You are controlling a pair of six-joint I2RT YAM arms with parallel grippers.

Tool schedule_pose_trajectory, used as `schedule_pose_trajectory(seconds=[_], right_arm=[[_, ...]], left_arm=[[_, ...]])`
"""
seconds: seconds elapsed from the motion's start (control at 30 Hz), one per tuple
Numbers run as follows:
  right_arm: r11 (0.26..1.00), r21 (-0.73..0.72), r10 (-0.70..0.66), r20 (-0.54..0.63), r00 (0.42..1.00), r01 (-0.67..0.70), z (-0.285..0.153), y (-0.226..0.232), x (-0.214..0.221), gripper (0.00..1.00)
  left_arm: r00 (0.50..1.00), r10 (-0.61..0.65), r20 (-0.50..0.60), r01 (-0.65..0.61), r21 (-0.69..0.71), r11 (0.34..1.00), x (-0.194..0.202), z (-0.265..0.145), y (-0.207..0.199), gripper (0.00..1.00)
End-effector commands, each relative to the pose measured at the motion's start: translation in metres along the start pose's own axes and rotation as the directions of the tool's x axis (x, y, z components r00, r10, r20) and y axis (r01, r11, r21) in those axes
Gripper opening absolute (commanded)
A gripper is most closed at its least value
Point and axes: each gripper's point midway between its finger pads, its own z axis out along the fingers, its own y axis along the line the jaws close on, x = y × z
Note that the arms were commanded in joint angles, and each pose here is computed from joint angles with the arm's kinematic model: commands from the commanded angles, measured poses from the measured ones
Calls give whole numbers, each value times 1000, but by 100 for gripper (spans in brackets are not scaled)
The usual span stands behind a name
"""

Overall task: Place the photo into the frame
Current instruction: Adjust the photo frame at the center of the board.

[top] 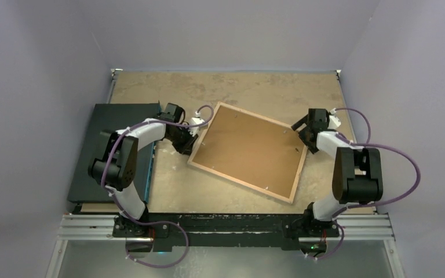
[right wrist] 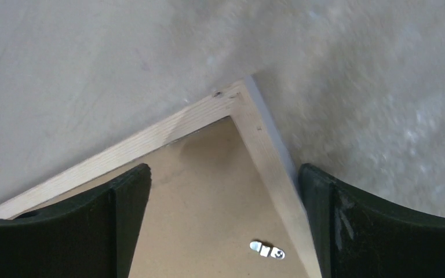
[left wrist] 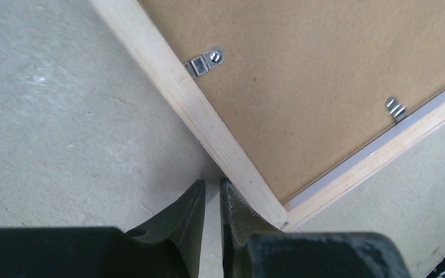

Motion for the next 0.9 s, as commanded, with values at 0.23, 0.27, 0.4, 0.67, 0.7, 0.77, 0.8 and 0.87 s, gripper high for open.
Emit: schedule_pose_trajectory(seconds=[0.23,0.27,0.4,0.67,0.7,0.77,0.8,0.87], right_arm=[[924,-381,-36,-166,985,-30,21,119,9,99],[916,-400,-71,-180,981,-8,21,132,18,99],[876,-480,-168,-207,964,49,21,182,37,99],[803,-590,-296,-262,918,91,19,239,76,99],[790,-606,-317,-274,908,93,19,241,83,99],[758,-646,-358,-291,887,94,17,249,95,99],[743,-662,-383,-300,874,99,17,252,103,99],[722,-681,-429,-296,854,126,17,260,113,99]], left_arm=[[984,167,-64,-155,165,974,19,3,-57,14],[982,177,-63,-164,182,970,19,5,-62,14],[972,230,-55,-210,249,946,14,23,-93,14],[948,308,-77,-254,396,882,2,71,-161,15],[947,312,-79,-254,409,876,1,74,-168,15],[948,309,-74,-252,416,874,-3,76,-174,16],[952,301,-61,-250,417,874,-8,75,-176,16],[954,296,-40,-255,406,877,-17,69,-177,18]])
